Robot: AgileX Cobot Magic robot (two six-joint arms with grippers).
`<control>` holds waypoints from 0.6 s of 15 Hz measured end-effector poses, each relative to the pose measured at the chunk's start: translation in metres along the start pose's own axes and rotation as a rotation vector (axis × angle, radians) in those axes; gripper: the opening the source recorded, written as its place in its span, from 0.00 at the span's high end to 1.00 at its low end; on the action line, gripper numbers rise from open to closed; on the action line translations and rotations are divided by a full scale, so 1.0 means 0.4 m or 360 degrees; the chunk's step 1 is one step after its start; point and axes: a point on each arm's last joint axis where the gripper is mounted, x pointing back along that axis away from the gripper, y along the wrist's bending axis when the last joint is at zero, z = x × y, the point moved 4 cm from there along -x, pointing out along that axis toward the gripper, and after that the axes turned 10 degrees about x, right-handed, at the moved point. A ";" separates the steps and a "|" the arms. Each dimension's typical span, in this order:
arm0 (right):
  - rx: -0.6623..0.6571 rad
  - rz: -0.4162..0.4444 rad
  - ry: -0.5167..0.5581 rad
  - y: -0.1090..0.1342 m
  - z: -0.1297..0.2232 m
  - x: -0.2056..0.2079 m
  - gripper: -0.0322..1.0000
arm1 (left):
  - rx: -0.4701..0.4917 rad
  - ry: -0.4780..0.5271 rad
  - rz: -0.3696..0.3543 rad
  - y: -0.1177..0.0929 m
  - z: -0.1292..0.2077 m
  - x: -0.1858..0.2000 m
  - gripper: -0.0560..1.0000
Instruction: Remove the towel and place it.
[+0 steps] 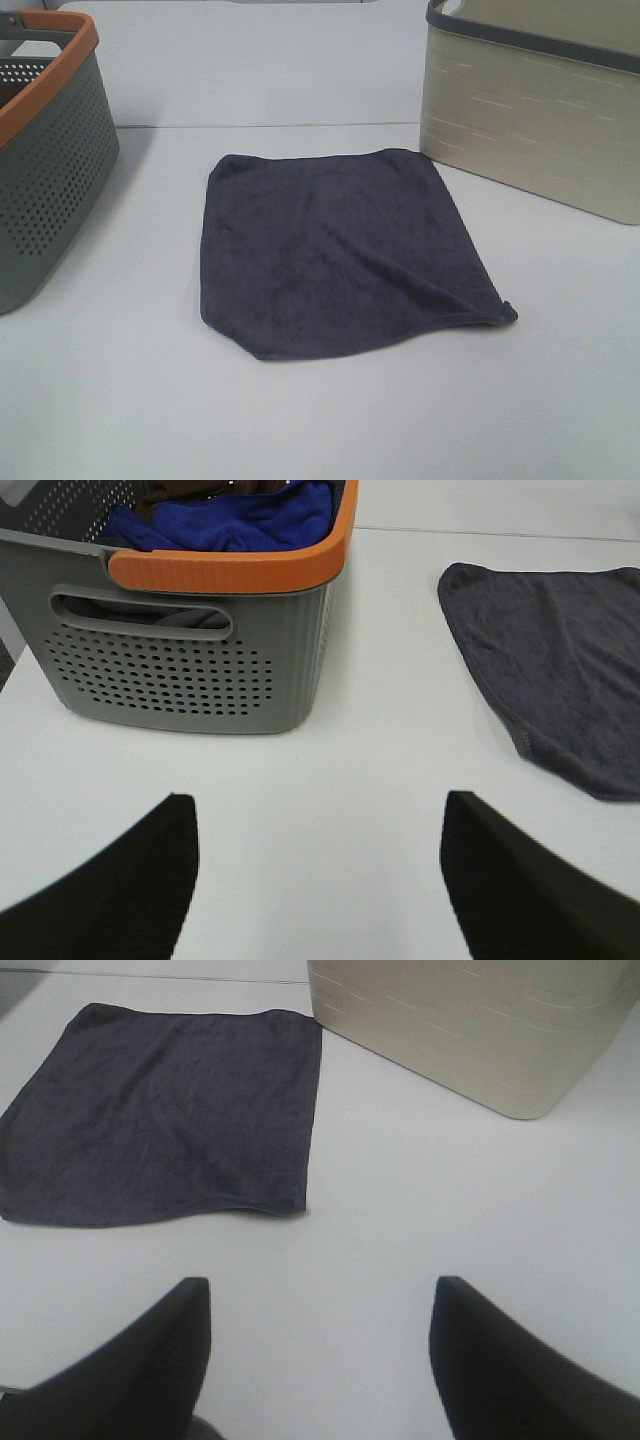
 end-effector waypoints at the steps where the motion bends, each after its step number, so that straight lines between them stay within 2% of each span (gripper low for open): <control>1: 0.0000 0.0000 0.0000 0.000 0.000 0.000 0.35 | 0.0000 0.0000 0.0000 0.000 0.000 0.000 0.33; 9: -0.0001 -0.0001 0.0000 0.000 0.000 0.000 0.35 | 0.0000 0.0000 0.0000 0.000 0.000 0.000 0.33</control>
